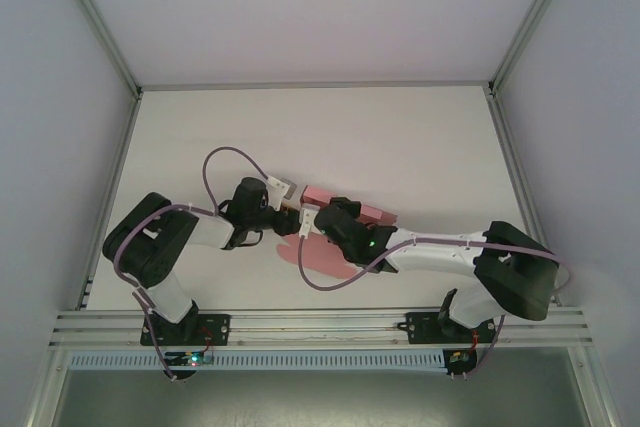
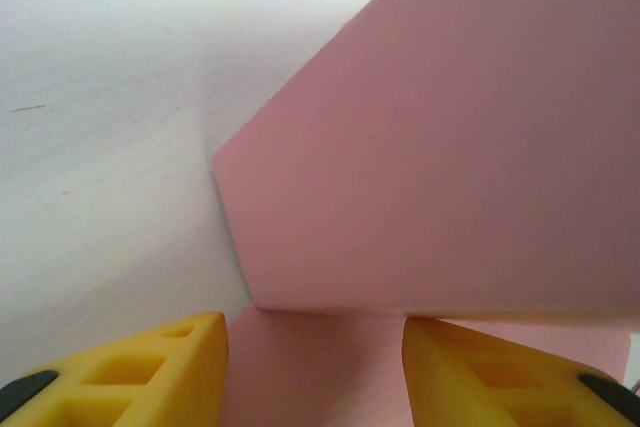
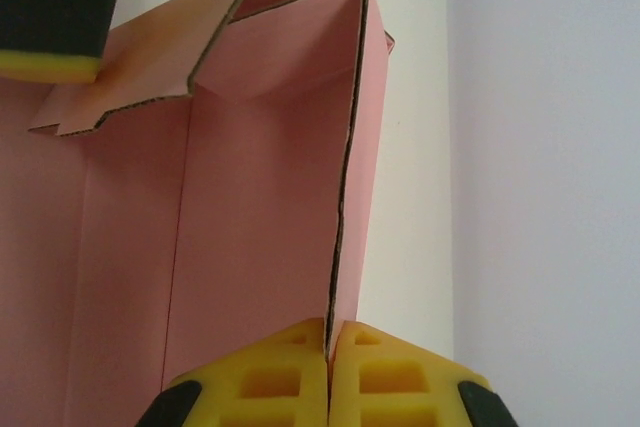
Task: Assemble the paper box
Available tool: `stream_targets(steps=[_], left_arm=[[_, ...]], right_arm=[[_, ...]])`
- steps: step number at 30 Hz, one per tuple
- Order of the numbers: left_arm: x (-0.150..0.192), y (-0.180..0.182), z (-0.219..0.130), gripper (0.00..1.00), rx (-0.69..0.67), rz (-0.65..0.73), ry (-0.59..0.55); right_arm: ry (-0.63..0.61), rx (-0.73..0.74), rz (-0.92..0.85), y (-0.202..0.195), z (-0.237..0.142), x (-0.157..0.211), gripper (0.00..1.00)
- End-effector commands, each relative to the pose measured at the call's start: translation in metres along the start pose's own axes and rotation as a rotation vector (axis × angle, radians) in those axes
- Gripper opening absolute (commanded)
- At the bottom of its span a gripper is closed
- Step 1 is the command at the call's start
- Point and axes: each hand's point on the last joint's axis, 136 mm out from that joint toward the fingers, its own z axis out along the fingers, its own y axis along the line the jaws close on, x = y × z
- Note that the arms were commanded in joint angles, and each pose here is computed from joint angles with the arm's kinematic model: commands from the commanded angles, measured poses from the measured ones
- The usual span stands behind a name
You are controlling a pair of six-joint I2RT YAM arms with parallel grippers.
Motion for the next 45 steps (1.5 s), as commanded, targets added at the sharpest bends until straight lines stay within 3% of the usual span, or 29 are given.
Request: stream_targets(steps=[1, 6, 10, 22, 26, 30, 33, 38, 42, 45], left_arm=[[-0.044, -0.021, 0.002, 0.52, 0.099, 0.089, -0.142], [-0.044, -0.029, -0.003, 0.58, 0.13, 0.143, -0.135], [-0.051, -0.026, -0.006, 0.61, 0.096, 0.163, -0.181], [-0.105, -0.043, 0.006, 0.55, 0.213, 0.258, -0.358], [-0.118, -0.041, 0.004, 0.45, 0.192, 0.256, -0.408], [-0.129, -0.027, 0.006, 0.25, 0.106, 0.23, -0.445], [-0.136, -0.016, 0.008, 0.19, 0.047, 0.197, -0.47], [-0.145, -0.003, 0.011, 0.19, -0.058, 0.142, -0.504], [-0.154, 0.012, 0.014, 0.0, -0.223, 0.072, -0.535], [-0.151, 0.033, 0.02, 0.0, -0.342, 0.008, -0.507]], right_arm=[[0.054, -0.31, -0.208, 0.089, 0.0, 0.025, 0.0], [0.101, -0.301, -0.275, 0.102, 0.005, 0.037, 0.0], [0.089, -0.315, -0.217, 0.1, -0.001, 0.035, 0.0], [0.051, -0.434, -0.235, 0.119, 0.004, 0.021, 0.0], [0.04, -0.453, -0.212, 0.118, 0.004, 0.018, 0.0], [0.038, -0.464, -0.198, 0.115, 0.003, 0.019, 0.0], [0.033, -0.469, -0.188, 0.111, 0.003, 0.016, 0.0], [0.008, -0.485, -0.168, 0.109, 0.001, 0.007, 0.0], [0.015, -0.505, -0.156, 0.108, -0.001, 0.005, 0.0], [0.037, -0.523, -0.136, 0.109, -0.002, 0.011, 0.0]])
